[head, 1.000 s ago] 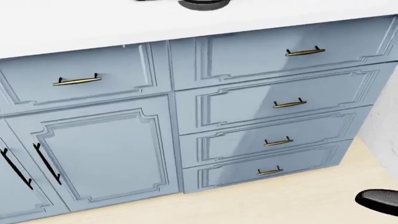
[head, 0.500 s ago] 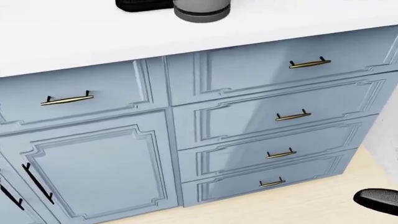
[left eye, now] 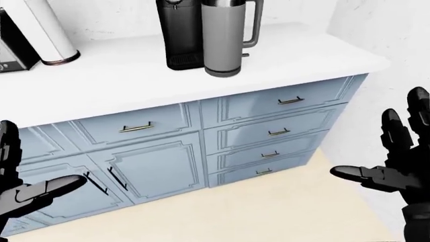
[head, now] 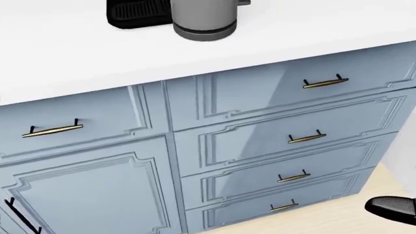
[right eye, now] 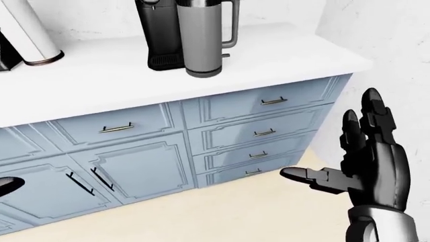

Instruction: Close the lid of the electric kettle.

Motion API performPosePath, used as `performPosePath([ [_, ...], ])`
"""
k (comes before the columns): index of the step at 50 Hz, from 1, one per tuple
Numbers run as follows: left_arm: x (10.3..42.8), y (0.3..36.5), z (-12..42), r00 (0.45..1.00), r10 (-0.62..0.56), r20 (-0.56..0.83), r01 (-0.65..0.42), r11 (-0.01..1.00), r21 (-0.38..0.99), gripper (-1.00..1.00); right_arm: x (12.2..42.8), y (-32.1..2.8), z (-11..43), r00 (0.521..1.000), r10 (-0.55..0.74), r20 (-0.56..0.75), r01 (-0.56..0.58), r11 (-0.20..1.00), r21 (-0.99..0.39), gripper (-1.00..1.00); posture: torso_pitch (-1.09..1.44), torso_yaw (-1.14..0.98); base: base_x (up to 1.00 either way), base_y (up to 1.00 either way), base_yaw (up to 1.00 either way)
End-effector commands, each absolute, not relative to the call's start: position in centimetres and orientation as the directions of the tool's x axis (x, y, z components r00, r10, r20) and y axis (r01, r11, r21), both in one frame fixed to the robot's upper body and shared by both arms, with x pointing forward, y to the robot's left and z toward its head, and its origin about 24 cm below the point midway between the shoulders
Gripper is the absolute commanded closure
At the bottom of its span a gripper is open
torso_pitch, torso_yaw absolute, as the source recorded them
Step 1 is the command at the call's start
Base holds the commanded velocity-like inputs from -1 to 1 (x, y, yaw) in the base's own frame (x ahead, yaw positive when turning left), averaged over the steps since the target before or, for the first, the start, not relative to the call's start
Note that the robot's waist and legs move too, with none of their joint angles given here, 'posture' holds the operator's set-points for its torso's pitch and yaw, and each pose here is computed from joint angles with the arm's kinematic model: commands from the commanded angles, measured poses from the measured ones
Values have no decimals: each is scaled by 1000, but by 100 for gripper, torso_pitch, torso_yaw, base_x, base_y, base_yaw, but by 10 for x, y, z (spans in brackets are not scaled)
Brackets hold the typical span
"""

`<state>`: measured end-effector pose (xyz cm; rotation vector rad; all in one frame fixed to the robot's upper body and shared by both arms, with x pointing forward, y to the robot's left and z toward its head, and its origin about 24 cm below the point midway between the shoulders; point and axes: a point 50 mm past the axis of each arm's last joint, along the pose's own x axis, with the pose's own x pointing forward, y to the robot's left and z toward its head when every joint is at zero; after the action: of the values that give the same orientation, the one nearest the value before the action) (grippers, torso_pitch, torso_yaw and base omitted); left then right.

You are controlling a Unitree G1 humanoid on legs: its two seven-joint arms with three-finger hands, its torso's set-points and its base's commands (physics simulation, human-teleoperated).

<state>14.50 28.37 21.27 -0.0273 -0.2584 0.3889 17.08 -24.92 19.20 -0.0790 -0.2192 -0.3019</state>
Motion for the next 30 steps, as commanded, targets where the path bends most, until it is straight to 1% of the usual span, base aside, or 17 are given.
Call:
performPosePath([
  [1,143,280,221,887,355,297,-353,934,-59,-100,168,-248,200,917,-280,284,308,949,-61,-100,0,0,18,0,0],
  [30,143,279,221,887,354,296,-353,934,-60,-100,169,-247,199,919,-278,281,306,950,-61,-100,0,0,17,0,0],
])
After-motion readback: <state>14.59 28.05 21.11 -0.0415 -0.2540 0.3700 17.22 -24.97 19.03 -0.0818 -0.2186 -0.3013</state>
